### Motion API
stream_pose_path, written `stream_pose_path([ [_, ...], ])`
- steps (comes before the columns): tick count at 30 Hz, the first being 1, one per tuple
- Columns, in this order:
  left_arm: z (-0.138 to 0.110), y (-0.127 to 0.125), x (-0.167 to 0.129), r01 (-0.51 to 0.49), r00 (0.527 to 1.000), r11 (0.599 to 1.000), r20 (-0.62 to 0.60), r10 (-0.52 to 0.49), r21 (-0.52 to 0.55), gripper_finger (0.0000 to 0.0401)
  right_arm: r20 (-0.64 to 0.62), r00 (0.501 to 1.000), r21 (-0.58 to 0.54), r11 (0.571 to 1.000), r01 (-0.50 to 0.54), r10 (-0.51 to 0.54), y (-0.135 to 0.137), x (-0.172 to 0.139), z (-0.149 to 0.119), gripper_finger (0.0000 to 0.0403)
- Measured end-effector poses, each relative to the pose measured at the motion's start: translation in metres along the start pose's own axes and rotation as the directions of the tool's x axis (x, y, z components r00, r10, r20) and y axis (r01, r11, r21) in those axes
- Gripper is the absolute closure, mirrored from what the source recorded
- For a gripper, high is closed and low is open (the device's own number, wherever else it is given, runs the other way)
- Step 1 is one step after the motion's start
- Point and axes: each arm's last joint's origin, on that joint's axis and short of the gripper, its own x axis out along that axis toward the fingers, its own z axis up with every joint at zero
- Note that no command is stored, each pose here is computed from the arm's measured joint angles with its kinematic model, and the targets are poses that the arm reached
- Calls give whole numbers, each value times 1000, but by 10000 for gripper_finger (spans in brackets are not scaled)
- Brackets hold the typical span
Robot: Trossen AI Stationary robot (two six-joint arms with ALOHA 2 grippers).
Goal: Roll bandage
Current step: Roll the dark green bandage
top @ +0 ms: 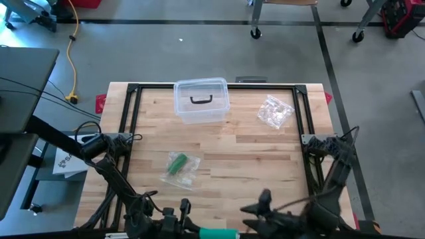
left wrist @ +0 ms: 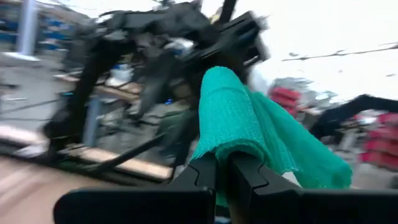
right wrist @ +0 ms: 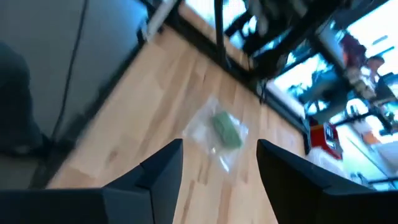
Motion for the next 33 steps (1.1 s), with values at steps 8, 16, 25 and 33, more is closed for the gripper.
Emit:
stream_pose_path([
  [8,-11,13,9,-116,991,992,-67,119,51,396,218,975,139,988,-63,32,-8,-29,33,252],
  [16,-19,25,18,-159,980,986,-116,163,44,396,156,986,172,981,-85,58,-25,24,33,327],
  [25,-20,25,18,-162,979,986,-117,166,44,396,109,993,-94,995,-41,51,8,51,29,375],
  [33,-19,25,18,-161,980,987,-111,163,32,396,114,992,-206,978,-28,52,20,43,29,379],
])
